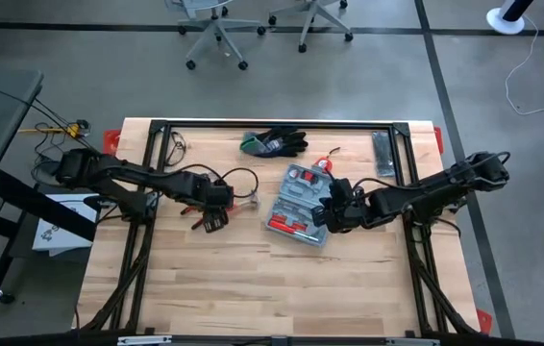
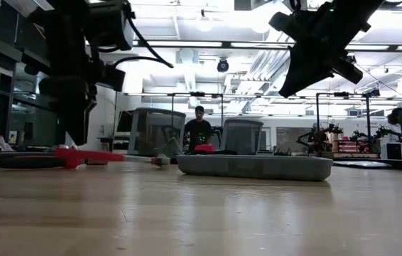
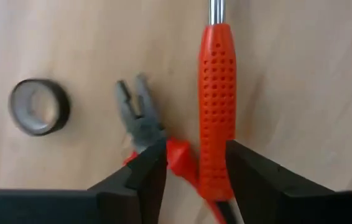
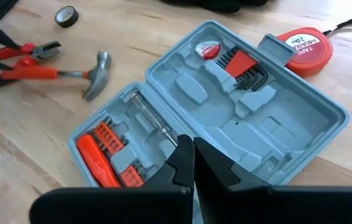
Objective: Prefit tool cases
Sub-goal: Remove the hammer from the gray tool case
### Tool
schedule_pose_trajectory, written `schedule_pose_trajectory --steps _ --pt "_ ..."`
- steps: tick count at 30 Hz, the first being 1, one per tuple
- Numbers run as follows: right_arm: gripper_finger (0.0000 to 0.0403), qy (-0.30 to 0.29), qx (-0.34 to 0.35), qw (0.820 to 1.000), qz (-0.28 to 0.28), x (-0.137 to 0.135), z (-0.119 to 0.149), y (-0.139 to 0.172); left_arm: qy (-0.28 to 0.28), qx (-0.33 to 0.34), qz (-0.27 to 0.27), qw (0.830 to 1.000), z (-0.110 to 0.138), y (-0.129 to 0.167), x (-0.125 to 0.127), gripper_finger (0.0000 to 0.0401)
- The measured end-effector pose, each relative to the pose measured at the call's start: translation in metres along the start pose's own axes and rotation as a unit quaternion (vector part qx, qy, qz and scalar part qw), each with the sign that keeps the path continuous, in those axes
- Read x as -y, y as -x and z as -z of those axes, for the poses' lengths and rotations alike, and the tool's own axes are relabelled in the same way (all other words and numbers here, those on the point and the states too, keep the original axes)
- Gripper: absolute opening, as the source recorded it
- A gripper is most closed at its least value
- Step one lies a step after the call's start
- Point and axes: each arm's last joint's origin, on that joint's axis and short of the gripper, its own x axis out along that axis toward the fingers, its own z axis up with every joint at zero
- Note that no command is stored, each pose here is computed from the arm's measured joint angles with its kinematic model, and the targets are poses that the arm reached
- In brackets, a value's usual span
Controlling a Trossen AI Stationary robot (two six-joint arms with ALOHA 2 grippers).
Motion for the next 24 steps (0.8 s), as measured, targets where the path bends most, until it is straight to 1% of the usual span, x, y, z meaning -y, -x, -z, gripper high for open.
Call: schedule_pose_trajectory --steps 4,7,11,13,15,17,19,22,23,24 --pt "0.0 0.002 -0.001 1.0 0.001 0.0 -0.001 -0.001 0.003 0.003 0.005 1.0 0.002 -0.002 0.002 0.0159" --pt "0.0 0.002 -0.001 1.0 0.001 0.0 -0.001 -0.001 0.005 0.02 0.007 1.0 -0.001 -0.002 0.003 0.0158" --pt "0.0 0.003 -0.002 1.0 0.002 0.001 -0.001 -0.001 0.011 0.076 0.013 0.997 -0.012 -0.001 0.005 0.0158" --pt "0.0 0.003 -0.002 1.0 0.004 0.0 0.0 -0.002 0.002 0.116 0.039 0.992 -0.022 -0.001 0.007 0.0156" --pt "0.0 0.004 -0.006 1.0 0.007 0.0 0.0 -0.004 -0.01 0.147 0.088 0.985 -0.033 -0.002 0.009 0.0148" --pt "0.0 0.004 -0.011 1.0 0.009 -0.001 0.001 -0.008 -0.012 0.154 0.129 0.98 -0.04 -0.009 0.01 0.0127" --pt "0.0 0.006 -0.02 1.0 0.011 -0.002 0.004 -0.012 -0.009 0.137 0.147 0.979 -0.045 -0.023 0.009 0.0092" --pt "0.0 0.005 -0.029 1.0 0.008 -0.006 0.008 -0.019 -0.008 0.099 0.165 0.981 -0.047 -0.048 0.007 0.0022" --pt "0.0 0.005 -0.034 0.999 0.005 -0.007 0.01 -0.021 -0.004 0.087 0.164 0.983 -0.047 -0.056 0.006 0.0012" --pt "0.0 0.004 -0.039 0.999 0.002 -0.009 0.011 -0.024 0.003 0.078 0.161 0.984 -0.048 -0.062 0.005 0.0011"
